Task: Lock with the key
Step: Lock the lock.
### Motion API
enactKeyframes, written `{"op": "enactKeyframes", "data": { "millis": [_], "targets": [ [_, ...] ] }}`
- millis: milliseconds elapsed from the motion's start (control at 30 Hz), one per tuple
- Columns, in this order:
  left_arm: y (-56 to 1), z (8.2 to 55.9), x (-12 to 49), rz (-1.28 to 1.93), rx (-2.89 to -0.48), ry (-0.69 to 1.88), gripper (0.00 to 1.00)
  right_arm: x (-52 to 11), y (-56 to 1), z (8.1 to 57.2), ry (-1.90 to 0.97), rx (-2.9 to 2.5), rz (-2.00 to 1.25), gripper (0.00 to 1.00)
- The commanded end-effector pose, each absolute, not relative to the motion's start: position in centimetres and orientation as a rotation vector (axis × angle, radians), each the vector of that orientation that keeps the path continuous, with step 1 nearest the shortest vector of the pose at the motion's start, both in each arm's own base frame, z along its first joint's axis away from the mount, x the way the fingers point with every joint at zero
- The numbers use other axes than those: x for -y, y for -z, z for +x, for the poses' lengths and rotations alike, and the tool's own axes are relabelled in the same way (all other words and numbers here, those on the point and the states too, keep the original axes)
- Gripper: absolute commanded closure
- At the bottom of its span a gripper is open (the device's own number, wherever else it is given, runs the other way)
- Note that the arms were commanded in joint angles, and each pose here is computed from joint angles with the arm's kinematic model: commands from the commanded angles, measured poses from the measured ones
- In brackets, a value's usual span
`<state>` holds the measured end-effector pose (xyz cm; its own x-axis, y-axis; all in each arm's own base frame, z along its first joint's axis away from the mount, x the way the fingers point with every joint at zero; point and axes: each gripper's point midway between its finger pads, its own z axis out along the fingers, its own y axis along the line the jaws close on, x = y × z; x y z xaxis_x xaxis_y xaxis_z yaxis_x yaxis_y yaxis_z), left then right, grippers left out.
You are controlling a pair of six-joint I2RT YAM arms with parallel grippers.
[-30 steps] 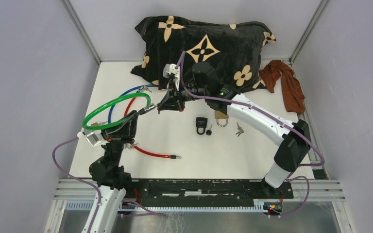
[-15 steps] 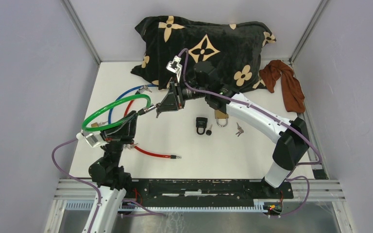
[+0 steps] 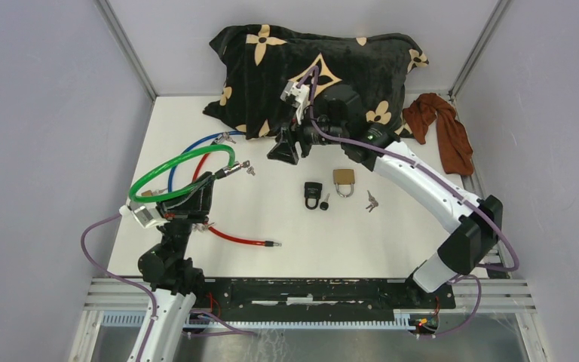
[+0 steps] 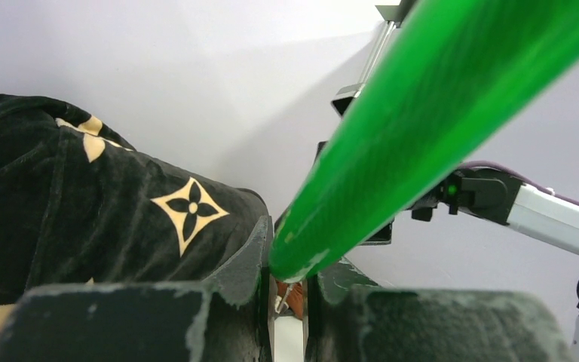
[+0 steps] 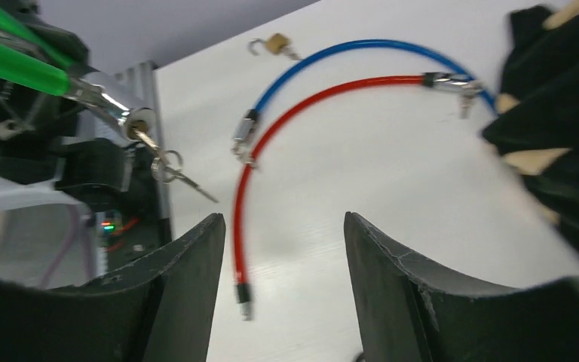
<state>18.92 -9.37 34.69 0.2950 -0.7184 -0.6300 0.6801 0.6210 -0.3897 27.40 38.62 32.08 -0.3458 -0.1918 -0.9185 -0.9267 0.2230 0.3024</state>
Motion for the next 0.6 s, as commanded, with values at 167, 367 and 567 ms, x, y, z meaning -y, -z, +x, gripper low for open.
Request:
{"op": "enactKeyframes", "data": {
  "millis": [167, 367, 567],
  "targets": [
    [-37.1, 17.5, 9.1, -0.01, -0.779, 0.91, 0.98, -33.9, -39.3, 27.2, 0.034, -0.55, -1.269, 0.3],
    [-37.0, 17.6, 9.1, -0.011, -0.783, 0.909, 0.98, -35.8, -38.4, 23.8, 0.589, 0.014, -1.372, 0.29],
    [-37.0, 17.5, 9.1, -0.011, -0.782, 0.91, 0.98, -37.6, -37.3, 23.2, 0.891, 0.258, -1.405, 0.32]
  ]
}}
